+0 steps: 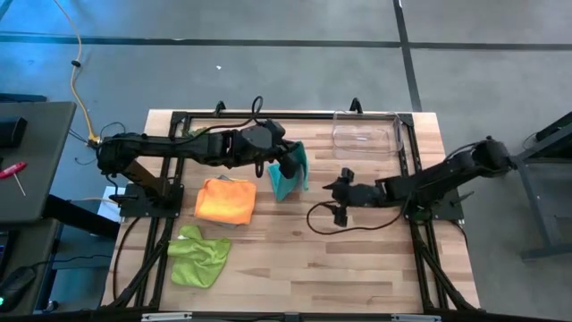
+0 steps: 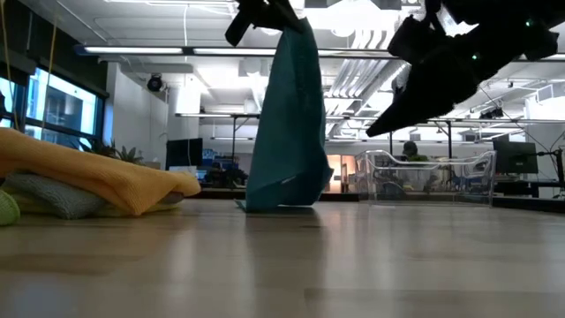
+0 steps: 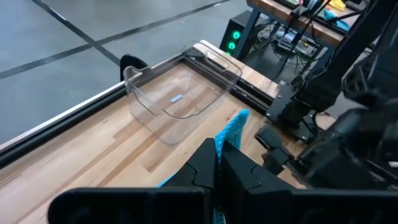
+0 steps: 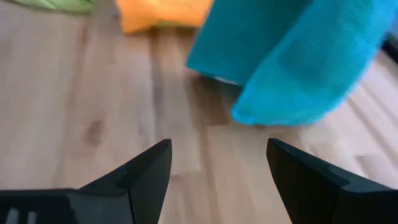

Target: Fold microfiber towels

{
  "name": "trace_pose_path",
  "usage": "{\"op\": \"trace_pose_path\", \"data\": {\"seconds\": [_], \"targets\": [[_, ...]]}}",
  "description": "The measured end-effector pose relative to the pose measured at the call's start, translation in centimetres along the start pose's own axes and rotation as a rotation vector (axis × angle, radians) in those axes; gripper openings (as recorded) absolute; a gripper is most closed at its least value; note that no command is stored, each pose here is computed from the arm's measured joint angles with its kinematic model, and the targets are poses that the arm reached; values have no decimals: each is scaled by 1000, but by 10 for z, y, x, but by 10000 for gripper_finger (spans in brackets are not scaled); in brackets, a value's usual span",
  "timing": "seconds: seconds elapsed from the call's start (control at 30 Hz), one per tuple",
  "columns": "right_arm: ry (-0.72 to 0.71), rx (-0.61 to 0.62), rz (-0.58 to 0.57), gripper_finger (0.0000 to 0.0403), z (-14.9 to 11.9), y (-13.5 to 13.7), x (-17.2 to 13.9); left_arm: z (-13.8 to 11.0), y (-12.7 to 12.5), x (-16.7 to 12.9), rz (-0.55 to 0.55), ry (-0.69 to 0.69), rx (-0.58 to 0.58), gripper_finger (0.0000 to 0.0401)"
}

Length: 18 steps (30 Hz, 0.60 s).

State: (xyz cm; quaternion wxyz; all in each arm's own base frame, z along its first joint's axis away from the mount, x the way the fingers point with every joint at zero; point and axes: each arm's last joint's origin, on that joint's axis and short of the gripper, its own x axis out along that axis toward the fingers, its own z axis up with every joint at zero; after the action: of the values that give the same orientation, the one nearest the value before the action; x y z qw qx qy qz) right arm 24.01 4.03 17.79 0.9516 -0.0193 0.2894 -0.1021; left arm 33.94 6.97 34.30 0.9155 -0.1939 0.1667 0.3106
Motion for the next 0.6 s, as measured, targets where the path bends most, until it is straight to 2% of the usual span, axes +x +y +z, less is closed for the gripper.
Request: {"op": "trace_pose_path", "data": {"seconds": [0.17,0.3,0.5,0.6], "targets": [[-47,-8,-46,257,-3,11,12,2,-1,0,-16,-14,-9,0],[-52,-98,-54,257,-7,20,26,2,-1,0,-19,-15,-10,0],[-45,-164,-229,257,4,28,58,2,-2,0,-33,-8,-10,0],[-30,-163,-248,257,10,34,73,2,-2,0,-33,-7,-10,0]]}}
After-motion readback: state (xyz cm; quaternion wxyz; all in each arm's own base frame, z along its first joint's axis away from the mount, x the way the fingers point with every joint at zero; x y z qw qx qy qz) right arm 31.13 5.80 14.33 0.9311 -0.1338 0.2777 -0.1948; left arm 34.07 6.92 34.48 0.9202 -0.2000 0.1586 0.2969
